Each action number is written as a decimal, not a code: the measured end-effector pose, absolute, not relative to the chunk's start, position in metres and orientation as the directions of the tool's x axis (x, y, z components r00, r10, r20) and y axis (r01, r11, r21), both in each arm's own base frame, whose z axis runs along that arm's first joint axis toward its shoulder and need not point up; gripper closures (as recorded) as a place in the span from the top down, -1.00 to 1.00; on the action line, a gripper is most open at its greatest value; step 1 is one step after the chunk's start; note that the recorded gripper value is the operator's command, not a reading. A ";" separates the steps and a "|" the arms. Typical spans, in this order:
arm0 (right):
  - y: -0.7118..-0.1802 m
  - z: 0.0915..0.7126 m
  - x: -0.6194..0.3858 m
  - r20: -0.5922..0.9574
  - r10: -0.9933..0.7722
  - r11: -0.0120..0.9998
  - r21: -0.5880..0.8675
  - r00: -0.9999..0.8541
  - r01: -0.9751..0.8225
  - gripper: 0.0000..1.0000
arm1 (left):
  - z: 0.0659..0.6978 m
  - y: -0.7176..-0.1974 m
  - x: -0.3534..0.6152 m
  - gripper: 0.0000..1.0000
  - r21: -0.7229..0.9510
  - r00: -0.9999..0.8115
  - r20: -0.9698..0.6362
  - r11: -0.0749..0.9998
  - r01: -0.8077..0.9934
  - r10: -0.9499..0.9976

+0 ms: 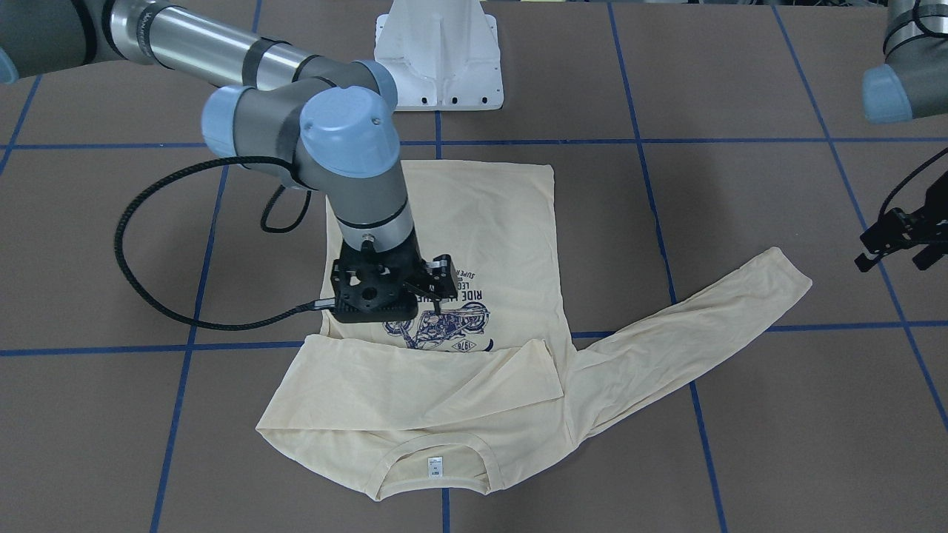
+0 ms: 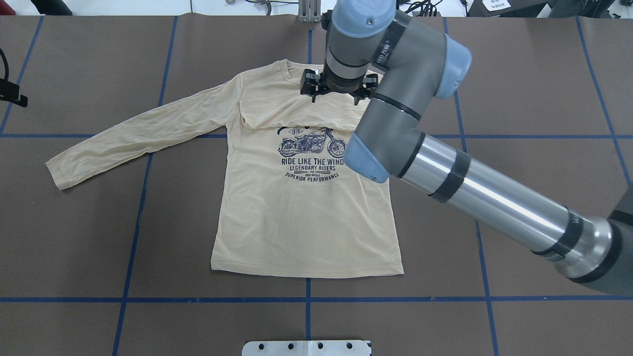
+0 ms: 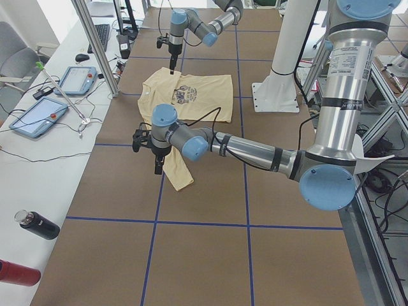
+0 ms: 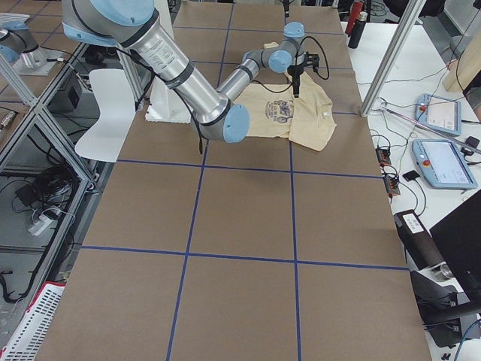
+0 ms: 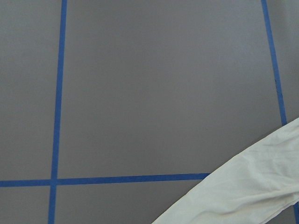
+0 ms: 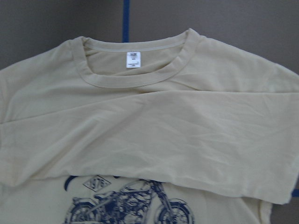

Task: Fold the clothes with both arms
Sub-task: 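Release the sleeve and raise the right gripper while the left reaches the other cuff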

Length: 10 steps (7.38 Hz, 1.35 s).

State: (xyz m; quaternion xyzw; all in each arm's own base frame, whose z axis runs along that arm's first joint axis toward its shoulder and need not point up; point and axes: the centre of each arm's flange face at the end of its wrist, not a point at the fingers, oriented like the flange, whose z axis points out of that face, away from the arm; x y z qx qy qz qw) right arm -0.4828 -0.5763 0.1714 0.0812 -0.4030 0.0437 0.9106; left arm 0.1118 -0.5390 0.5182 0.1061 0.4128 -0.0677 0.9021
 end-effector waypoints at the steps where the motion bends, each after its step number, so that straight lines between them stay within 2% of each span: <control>1: -0.564 0.202 -0.445 0.719 -0.020 0.988 0.121 0.695 -0.097 1.00 | 0.529 -0.522 0.128 1.00 0.129 0.635 -0.770 0.960 0.250 -0.062; 4: -0.527 0.252 -0.362 0.678 -0.096 0.992 0.130 0.729 0.010 1.00 | 0.561 -0.499 0.187 1.00 0.077 0.640 -0.747 0.934 0.348 -0.177; 6: -0.516 0.260 -0.347 0.677 -0.110 0.991 0.130 0.728 0.029 1.00 | 0.590 -0.495 0.203 1.00 0.084 0.664 -0.725 0.935 0.346 -0.181; 10: -0.513 0.264 -0.345 0.678 -0.110 0.991 0.127 0.726 0.032 1.00 | 0.606 -0.480 0.237 0.95 0.078 0.685 -0.713 0.955 0.287 -0.148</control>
